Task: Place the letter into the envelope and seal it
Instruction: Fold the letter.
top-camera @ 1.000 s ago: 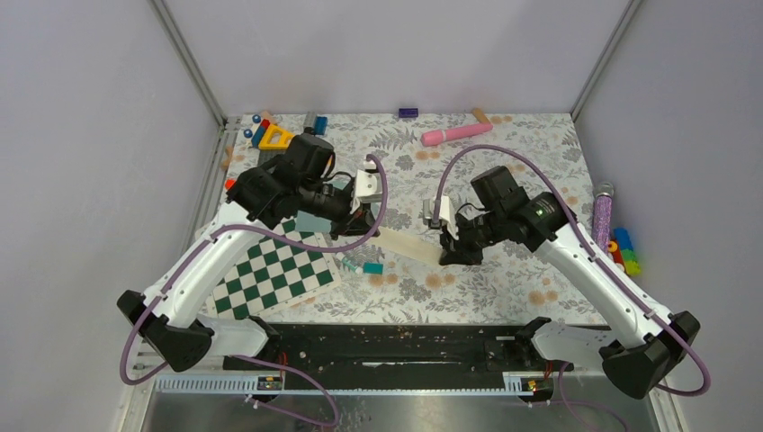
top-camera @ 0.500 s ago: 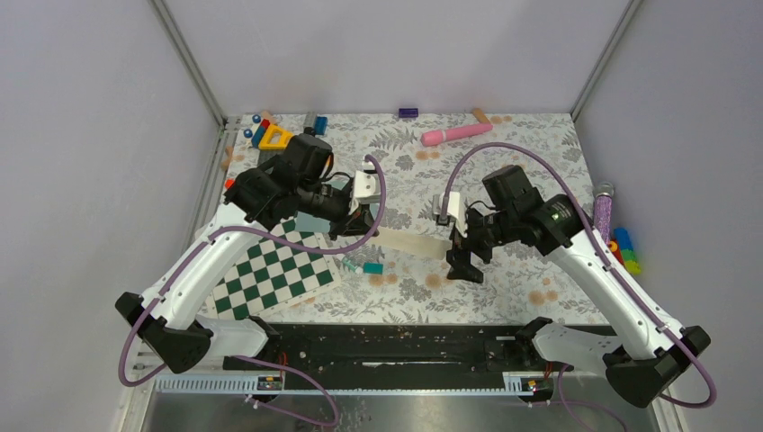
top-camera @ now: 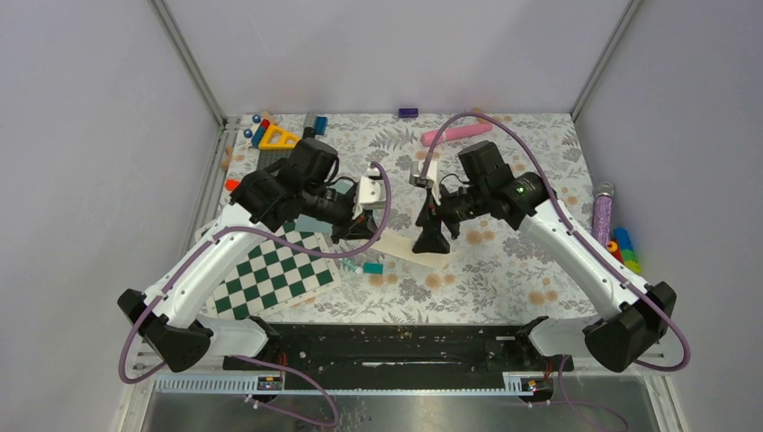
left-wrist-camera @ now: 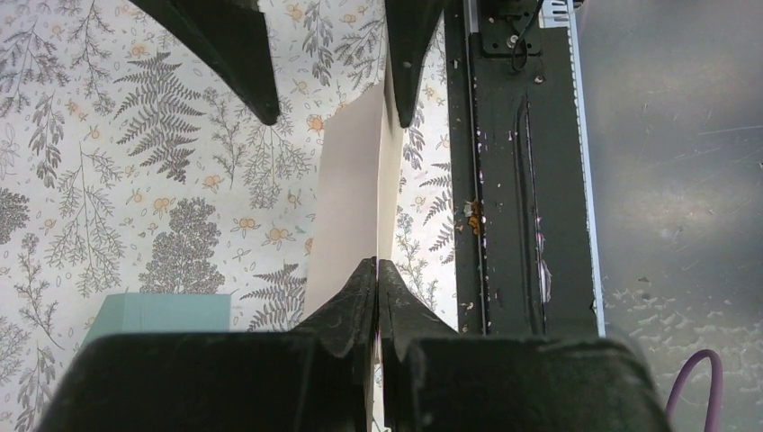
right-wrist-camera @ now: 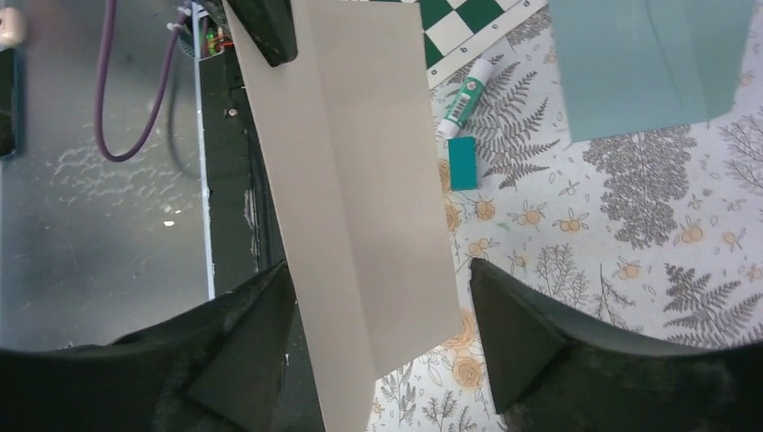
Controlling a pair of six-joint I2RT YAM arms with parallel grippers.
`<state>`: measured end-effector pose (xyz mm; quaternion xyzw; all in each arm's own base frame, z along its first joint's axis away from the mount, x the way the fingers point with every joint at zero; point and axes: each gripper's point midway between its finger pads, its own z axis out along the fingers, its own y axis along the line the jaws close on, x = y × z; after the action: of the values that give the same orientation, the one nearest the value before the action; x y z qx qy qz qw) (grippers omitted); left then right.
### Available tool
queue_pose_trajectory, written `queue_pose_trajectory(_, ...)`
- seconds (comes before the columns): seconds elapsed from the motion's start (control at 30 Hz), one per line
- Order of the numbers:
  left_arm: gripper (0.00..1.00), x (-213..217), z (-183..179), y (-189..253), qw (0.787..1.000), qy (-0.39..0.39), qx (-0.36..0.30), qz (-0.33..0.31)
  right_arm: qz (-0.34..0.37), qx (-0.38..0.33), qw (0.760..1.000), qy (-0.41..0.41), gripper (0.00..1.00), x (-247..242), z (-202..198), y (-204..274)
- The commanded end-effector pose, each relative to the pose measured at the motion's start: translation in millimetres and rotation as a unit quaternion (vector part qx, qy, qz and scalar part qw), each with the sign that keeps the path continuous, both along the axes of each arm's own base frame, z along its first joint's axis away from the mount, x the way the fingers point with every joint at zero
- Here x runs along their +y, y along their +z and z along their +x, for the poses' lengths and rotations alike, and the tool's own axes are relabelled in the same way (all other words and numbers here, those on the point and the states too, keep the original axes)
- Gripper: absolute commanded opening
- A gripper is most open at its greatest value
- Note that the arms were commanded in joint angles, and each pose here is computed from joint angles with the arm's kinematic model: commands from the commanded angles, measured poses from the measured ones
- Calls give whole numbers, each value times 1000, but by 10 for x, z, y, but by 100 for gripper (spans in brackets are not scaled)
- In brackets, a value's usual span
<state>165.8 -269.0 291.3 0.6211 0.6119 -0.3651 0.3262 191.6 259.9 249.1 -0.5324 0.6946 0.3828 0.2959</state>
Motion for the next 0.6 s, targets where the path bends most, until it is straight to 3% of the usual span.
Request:
queue_pose_trajectory(0.0, 0, 14, 9, 1, 1000, -4, -18, 0, 54, 2, 998, 32, 69, 127, -80, 275)
queue_pose_trajectory(0.2, 0, 2, 35, -8, 1000, -2, -17, 2, 60, 14, 996, 59, 32, 95, -223, 233)
queue_pose_trajectory(0.4, 0, -8, 41, 26, 1000, 0, -17, 0, 54, 20, 996, 71, 24, 63, -291, 177)
queue_pose_trajectory(0.53, 0, -9, 40, 37, 1000, 0, -18, -1, 50, 25, 996, 69, 0, 66, -282, 142)
queue_pose_trajectory(0.57, 1, -9, 41, 35, 1000, 0, -18, -1, 48, 27, 996, 68, 0, 68, -278, 136)
